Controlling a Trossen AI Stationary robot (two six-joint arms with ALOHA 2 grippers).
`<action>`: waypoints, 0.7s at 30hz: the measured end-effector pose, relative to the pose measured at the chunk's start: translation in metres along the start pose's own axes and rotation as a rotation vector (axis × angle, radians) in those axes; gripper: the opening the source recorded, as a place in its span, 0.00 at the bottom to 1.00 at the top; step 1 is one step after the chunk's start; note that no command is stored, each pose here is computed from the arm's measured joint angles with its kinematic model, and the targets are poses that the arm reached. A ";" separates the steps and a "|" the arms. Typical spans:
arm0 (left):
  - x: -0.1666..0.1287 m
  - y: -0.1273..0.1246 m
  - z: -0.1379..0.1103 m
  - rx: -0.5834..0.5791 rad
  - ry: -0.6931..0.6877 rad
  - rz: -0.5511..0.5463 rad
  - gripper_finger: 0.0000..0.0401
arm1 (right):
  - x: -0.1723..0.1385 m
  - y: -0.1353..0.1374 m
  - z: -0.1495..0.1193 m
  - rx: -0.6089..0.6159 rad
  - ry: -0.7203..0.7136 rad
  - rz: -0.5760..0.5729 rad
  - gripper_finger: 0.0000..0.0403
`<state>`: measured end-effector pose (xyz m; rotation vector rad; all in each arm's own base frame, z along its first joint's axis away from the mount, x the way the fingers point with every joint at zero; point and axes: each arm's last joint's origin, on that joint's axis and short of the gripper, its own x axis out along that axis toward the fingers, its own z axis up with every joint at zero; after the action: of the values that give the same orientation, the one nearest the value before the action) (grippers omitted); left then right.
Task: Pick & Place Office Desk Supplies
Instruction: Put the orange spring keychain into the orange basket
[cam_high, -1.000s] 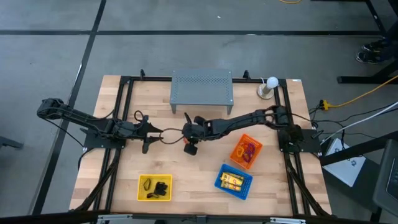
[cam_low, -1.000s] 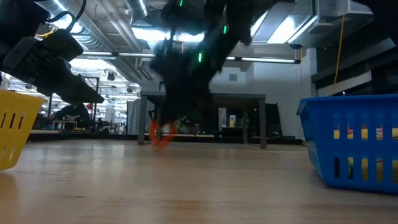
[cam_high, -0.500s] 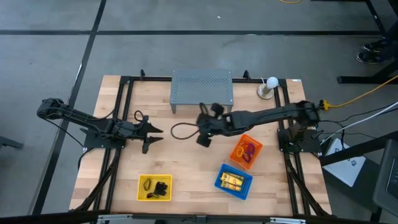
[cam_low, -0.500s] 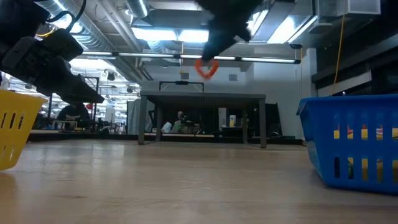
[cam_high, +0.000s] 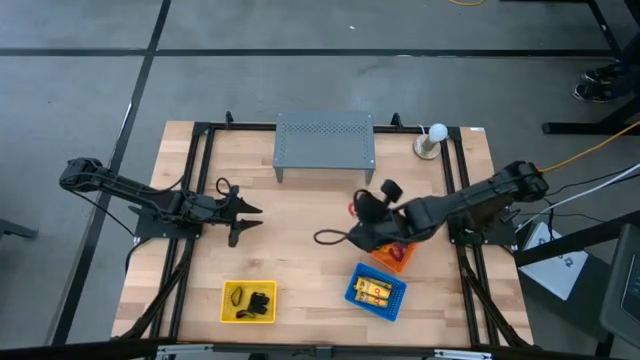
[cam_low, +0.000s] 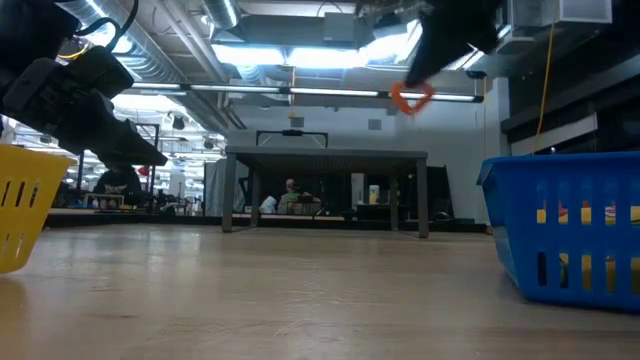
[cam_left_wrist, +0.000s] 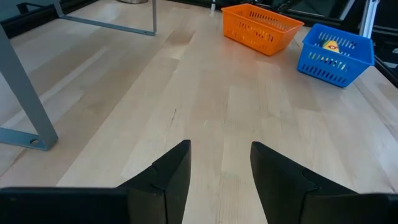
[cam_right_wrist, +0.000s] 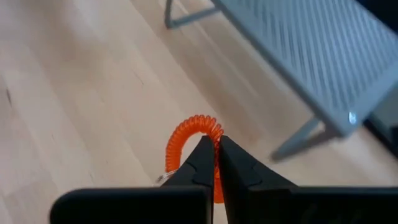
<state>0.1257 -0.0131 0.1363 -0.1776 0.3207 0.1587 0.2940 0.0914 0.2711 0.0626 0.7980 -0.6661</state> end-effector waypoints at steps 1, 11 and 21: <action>0.000 0.000 0.000 0.000 0.000 0.000 0.40 | 0.001 -0.001 -0.007 0.017 0.008 -0.005 0.01; 0.000 0.000 0.000 -0.008 0.000 0.003 0.40 | -0.004 -0.016 -0.058 0.179 0.048 -0.016 0.01; 0.000 0.000 0.000 -0.006 0.003 0.005 0.40 | -0.027 -0.030 -0.086 0.278 0.146 -0.114 0.01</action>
<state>0.1256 -0.0130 0.1359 -0.1829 0.3240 0.1646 0.2079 0.1068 0.2340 0.3233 0.8491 -0.8852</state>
